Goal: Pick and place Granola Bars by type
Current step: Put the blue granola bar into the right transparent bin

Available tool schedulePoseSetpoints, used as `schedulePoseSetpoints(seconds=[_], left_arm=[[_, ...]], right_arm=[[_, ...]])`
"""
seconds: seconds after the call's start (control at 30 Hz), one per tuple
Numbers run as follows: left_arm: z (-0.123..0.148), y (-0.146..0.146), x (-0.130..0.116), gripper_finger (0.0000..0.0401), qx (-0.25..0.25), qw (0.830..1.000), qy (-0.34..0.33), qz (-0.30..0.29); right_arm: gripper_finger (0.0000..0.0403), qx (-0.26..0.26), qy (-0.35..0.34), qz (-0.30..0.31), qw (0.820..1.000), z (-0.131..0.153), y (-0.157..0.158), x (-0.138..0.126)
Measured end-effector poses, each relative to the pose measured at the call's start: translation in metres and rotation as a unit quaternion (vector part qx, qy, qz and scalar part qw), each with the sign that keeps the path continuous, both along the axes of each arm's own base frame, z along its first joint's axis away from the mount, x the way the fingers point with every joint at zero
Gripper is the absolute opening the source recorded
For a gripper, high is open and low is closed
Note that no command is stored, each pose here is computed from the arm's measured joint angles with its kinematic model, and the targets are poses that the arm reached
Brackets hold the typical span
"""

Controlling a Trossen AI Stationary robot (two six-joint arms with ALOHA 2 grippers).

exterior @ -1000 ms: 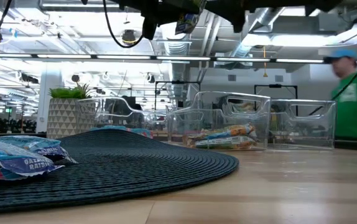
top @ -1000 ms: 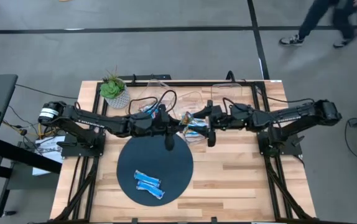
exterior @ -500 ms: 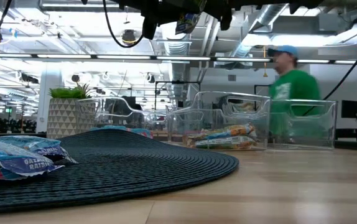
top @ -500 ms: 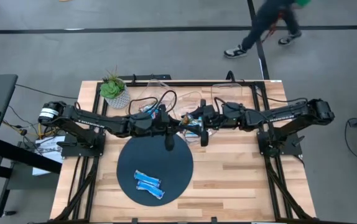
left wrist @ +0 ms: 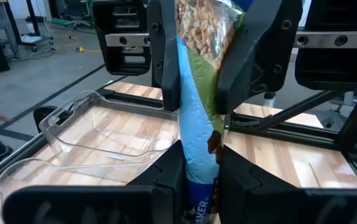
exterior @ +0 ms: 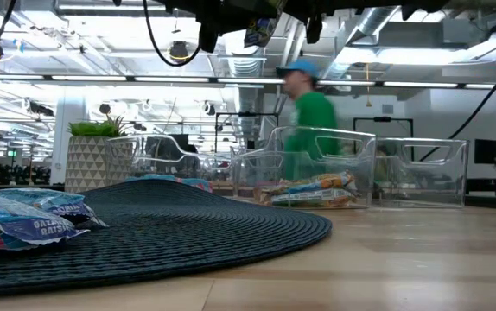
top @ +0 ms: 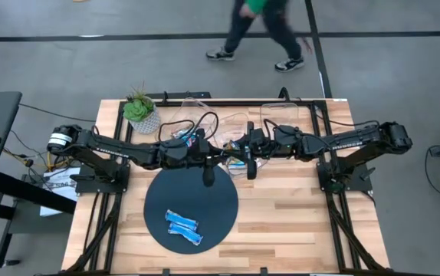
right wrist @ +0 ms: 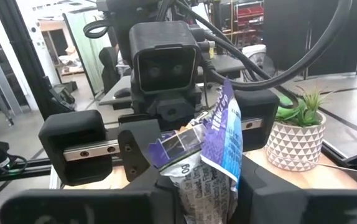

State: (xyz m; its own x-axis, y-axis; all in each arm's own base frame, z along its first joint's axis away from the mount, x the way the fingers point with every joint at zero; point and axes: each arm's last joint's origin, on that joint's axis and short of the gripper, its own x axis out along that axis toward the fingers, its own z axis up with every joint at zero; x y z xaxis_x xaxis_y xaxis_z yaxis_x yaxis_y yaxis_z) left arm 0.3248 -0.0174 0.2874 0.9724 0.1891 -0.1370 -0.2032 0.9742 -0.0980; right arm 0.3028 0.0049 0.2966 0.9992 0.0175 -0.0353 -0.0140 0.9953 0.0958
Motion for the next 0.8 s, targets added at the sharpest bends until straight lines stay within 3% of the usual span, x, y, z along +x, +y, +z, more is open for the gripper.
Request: schedulePoseSetpoints(seconds=[0.13,0.3,0.53,0.67,0.8], left_arm=[[0.0,0.0,0.0,0.009,0.001,1.0,0.001,-0.006],[-0.001,0.006,0.0,0.0161,-0.003,1.0,0.008,-0.011],[-0.011,0.018,-0.001,0.0252,-0.018,0.998,0.056,0.011],[-0.014,0.02,-0.002,0.028,-0.021,0.997,0.07,0.014],[-0.014,0.02,-0.002,0.0288,-0.02,0.997,0.073,0.014]], right_arm=[[0.0064,0.0,0.008,-0.002,1.0,-0.001,-0.002,0.0],[0.0064,0.0,0.03,-0.009,0.999,-0.006,-0.006,0.0],[0.0064,0.002,0.114,-0.037,0.993,-0.018,-0.022,-0.008],[0.0064,0.004,0.174,-0.085,0.981,-0.022,-0.039,-0.021],[0.0064,-0.004,0.221,-0.173,0.96,-0.021,-0.056,-0.04]])
